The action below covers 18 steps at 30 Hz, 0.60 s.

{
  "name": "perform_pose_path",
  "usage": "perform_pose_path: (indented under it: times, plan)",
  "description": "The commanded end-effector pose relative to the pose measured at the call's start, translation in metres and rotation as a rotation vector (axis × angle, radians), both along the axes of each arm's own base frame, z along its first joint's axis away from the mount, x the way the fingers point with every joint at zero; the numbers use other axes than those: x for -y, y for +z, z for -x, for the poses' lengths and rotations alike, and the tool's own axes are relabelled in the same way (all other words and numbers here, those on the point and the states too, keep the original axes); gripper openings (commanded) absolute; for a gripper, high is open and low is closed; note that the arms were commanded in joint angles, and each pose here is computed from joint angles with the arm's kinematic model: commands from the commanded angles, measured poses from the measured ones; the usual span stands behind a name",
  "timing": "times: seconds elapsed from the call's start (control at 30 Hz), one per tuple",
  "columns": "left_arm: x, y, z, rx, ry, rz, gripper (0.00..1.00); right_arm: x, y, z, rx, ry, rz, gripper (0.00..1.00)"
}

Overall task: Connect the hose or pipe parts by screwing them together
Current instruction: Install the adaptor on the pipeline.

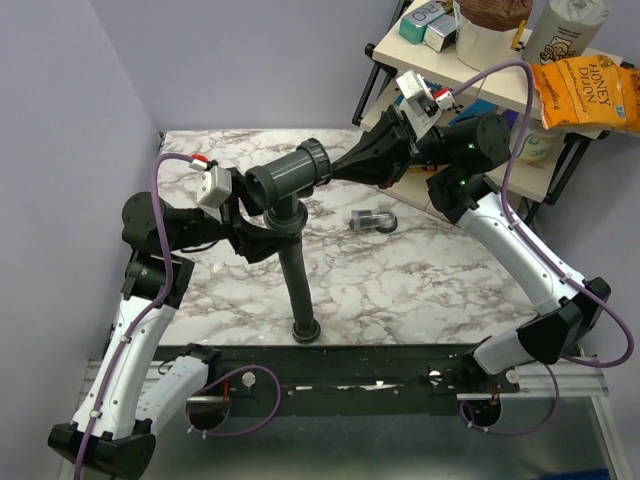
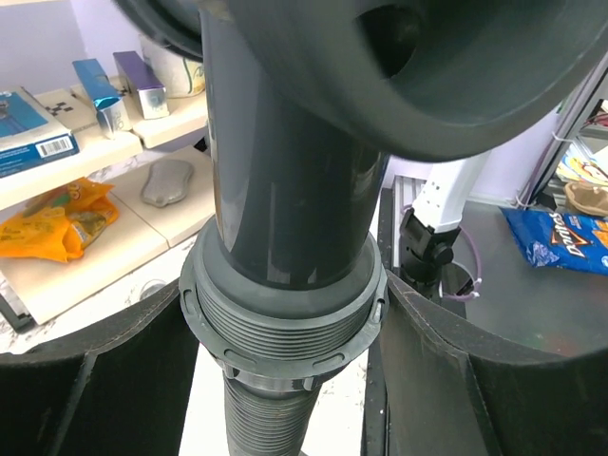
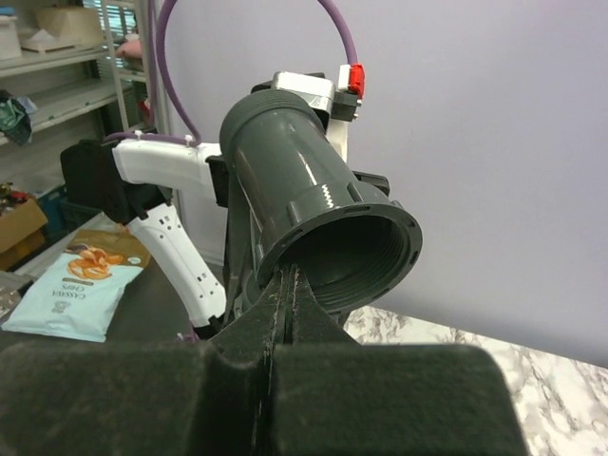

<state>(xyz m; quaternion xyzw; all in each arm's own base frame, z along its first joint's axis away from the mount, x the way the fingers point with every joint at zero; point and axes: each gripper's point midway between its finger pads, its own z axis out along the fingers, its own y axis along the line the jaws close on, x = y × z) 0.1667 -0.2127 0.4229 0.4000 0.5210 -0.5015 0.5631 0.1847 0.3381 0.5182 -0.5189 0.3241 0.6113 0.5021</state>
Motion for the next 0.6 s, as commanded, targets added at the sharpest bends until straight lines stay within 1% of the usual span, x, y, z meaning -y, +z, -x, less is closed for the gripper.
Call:
perform_pose_path:
  times: [0.0,0.33,0.57]
  plan:
    - [-0.004,0.015,-0.01,0.04,0.084,0.022,0.0,0.011,0.008,0.024,0.046,0.034,-0.023,0.01]
    - [-0.011,0.017,-0.025,0.046,0.185,0.022,0.0,0.008,0.0,0.031,0.043,0.012,-0.014,0.01]
    - [-0.011,0.016,-0.027,0.045,0.199,0.019,0.0,0.001,0.001,0.035,0.047,-0.005,-0.006,0.01]
